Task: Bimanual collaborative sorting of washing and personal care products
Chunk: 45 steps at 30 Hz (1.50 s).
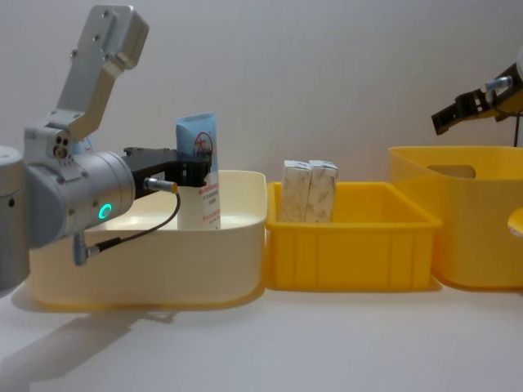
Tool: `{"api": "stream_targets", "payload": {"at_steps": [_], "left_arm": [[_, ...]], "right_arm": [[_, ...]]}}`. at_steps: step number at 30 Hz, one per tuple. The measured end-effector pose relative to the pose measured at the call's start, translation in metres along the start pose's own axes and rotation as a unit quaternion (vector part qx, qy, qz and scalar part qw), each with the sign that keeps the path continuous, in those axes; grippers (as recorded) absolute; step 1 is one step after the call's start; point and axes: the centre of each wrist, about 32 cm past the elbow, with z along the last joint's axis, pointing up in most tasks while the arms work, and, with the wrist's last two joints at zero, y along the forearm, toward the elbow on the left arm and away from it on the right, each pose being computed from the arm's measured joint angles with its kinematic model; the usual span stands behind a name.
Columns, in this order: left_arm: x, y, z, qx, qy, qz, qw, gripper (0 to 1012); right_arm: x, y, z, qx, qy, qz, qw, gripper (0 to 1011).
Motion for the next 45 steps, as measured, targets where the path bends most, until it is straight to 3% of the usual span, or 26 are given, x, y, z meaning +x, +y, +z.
{"api": "stream_targets", "payload": {"at_steps": [35,45], "left_arm": [[0.0002,-0.0006,0.0002,0.0,0.001,0.0,1.0,190],[0.002,-0.0018,0.0049,-0.015,0.0,-0.003,0.9999,189]], "right_arm": [[0.0,0.0,0.0,0.0,0.0,0.0,1.0,1001],[0.0,0.0,0.0,0.0,0.0,0.0,1.0,1001]]}}
